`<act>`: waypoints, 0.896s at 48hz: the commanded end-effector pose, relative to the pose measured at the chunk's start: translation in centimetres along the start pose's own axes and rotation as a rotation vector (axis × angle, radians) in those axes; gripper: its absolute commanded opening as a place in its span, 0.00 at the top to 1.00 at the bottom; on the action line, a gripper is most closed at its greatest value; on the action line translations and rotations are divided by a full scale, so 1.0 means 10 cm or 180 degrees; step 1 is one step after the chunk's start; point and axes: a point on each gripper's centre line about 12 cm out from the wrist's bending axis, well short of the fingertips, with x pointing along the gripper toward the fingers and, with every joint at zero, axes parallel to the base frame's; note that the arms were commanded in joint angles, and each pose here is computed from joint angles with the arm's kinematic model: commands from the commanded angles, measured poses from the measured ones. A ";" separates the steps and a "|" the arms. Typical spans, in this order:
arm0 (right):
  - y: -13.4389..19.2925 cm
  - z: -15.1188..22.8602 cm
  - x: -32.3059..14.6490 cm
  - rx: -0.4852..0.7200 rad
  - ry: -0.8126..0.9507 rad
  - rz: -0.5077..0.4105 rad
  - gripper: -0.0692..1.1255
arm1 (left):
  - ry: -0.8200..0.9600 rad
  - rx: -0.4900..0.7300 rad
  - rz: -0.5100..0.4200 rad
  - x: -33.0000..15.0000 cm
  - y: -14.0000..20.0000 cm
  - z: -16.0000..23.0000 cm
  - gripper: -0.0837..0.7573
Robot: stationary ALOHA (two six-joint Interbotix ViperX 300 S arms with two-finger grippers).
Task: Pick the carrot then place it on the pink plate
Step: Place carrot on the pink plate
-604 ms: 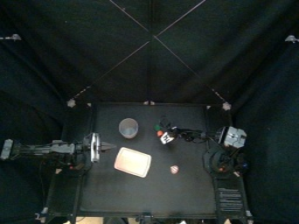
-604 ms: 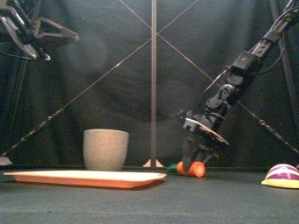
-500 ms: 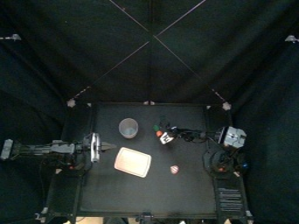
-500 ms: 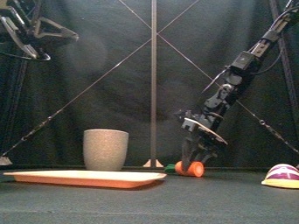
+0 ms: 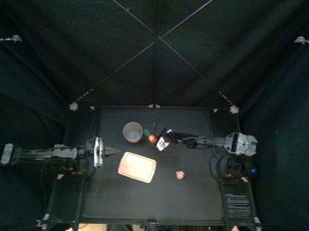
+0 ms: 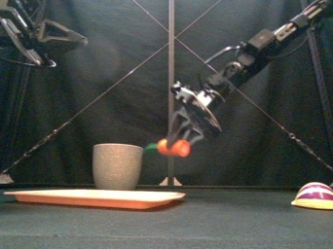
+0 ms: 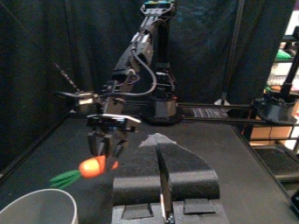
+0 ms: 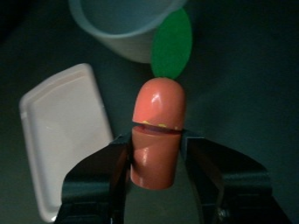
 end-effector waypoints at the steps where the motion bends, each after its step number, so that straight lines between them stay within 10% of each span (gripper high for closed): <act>1: 0.49 0.18 -0.08 -0.0249 -0.0176 0.0289 0.66 | -0.0063 -0.0001 -0.0010 0.02 -0.01 0.07 0.95; 30: 1.13 -0.41 0.59 -0.0718 0.0278 0.0486 0.65 | -0.0059 0.0004 -0.0010 0.02 -0.01 0.06 0.95; 43: 1.15 -0.53 0.66 -0.0792 0.0343 0.0482 0.45 | -0.0054 -0.0001 -0.0010 0.02 -0.01 0.06 0.95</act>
